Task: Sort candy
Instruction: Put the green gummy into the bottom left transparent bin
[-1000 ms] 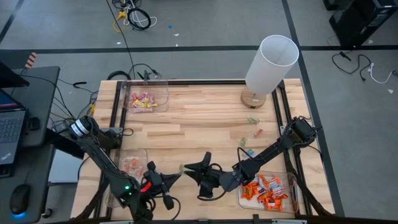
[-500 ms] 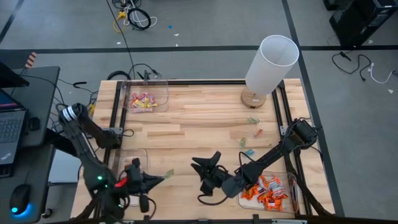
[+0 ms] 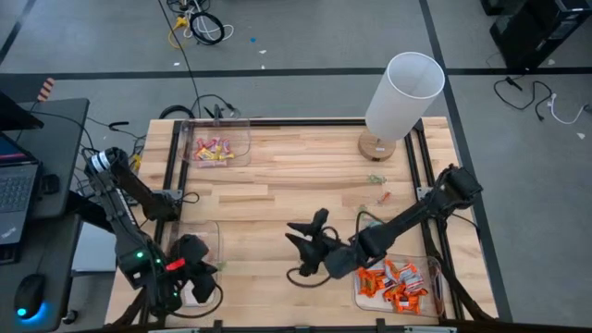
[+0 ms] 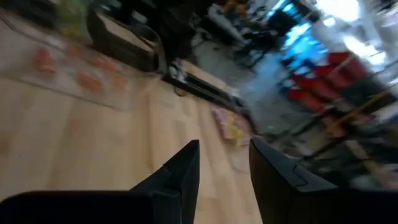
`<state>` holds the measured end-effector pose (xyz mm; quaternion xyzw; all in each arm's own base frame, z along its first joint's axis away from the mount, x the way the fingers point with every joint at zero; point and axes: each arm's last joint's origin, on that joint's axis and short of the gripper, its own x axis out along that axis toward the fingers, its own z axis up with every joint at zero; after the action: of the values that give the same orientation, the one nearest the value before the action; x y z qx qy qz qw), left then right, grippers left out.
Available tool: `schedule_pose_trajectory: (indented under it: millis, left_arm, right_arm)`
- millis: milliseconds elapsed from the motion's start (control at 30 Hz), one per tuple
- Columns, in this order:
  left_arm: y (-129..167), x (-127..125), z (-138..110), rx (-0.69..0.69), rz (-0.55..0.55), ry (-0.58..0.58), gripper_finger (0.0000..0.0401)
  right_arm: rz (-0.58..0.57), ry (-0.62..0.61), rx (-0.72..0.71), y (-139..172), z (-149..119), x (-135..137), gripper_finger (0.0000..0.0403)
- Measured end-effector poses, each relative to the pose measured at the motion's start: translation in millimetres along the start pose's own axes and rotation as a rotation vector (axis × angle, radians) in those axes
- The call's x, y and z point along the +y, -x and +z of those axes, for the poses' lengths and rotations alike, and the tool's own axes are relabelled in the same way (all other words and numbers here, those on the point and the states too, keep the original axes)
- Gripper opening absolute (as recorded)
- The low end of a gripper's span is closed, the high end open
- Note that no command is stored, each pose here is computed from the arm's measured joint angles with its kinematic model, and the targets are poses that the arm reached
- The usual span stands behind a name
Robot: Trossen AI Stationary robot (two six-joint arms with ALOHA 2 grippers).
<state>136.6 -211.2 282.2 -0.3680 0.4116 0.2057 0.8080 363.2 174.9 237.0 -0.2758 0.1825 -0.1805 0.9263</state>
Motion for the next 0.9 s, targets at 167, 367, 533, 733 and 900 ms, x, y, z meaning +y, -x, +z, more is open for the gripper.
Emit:
schedule_pose_trajectory:
  millis: [167,367,533,733,900]
  left_arm:
    - [1,7,-2,0.124,0.103,0.043,0.0]
    - [3,21,-1,0.196,0.28,0.063,0.0]
    - [4,23,-2,0.245,0.317,0.067,0.0]
    - [-2,17,-18,0.356,0.321,0.066,0.0]
    - [-14,7,-37,0.443,0.309,0.066,0.0]
  right_arm:
    - [0.144,-0.105,0.007,-7,0,-19,0.0126]
    - [0.207,-0.142,0.008,-16,-2,-27,0.0124]
    - [0.243,-0.17,0.044,-22,-8,-31,0.0124]
    - [0.275,-0.196,0.129,-26,-18,-32,0.0124]
    - [0.292,-0.197,0.141,-27,-20,-32,0.0124]
